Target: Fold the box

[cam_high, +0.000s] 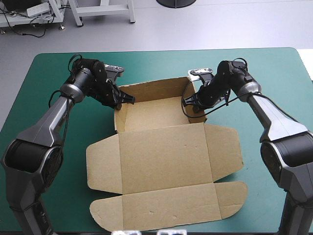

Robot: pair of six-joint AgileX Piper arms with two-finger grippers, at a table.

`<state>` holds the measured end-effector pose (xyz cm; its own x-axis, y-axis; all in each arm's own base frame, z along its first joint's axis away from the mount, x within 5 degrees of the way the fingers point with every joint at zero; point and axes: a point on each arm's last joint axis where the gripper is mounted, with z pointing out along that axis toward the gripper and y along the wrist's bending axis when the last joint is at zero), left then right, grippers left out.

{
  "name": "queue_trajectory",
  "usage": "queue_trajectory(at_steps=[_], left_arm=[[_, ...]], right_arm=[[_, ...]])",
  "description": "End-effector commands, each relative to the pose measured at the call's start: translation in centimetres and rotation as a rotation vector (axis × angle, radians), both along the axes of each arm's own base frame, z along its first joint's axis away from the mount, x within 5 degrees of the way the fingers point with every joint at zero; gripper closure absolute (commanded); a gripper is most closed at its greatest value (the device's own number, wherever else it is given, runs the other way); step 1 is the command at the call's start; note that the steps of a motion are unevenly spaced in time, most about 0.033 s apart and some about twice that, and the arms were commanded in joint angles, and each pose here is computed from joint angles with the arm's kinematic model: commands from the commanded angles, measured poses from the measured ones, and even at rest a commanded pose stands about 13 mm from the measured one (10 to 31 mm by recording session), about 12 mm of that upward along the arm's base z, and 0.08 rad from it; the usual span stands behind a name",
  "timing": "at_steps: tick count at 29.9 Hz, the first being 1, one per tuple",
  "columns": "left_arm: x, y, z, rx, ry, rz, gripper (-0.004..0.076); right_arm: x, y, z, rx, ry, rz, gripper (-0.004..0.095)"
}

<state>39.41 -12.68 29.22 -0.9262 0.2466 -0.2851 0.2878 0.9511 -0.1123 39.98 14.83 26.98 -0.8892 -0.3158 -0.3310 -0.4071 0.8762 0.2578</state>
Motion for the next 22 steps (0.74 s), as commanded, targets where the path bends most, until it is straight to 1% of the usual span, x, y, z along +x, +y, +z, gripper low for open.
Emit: queue_trajectory(at_steps=[1,3,5,8,10,14,16,18,22], left_arm=[[-0.2,-0.3,2.7,-0.01,-0.118,-0.1,0.0725],[-0.4,-0.2,2.7,0.006,-0.112,-0.143,0.0703],[-0.4,-0.2,2.7,0.014,-0.107,-0.164,0.0672],[-0.5,-0.2,2.7,0.014,-0.103,-0.164,0.058],[-0.5,-0.2,2.7,0.015,-0.103,-0.16,0.0514],[-0.4,-0.2,2.7,0.023,-0.112,-0.182,0.0365],[-0.3,-0.2,2.8,0.02,-0.126,-0.18,0.0309],[-0.2,-0.3,2.8,0.015,-0.144,-0.177,0.0289],[0.0,-0.4,2.9,-0.006,-0.161,-0.172,0.029]], right_arm=[[0.8,-0.1,2.1,-0.018,-0.186,0.058,0.0918],[0.8,-0.4,2.0,-0.055,-0.197,0.065,0.0877],[0.9,-0.6,2.0,-0.08,-0.203,0.07,0.0803],[0.9,-0.7,1.9,-0.104,-0.208,0.075,0.0697],[0.9,-0.7,1.9,-0.105,-0.21,0.079,0.0647],[0.9,-0.7,1.9,-0.117,-0.226,0.118,0.0593],[1.0,-0.7,2.0,-0.116,-0.234,0.117,0.0575],[1.1,-0.7,2.2,-0.118,-0.247,0.115,0.0575],[1.4,-0.7,3.7,-0.115,-0.286,0.116,0.0575]])
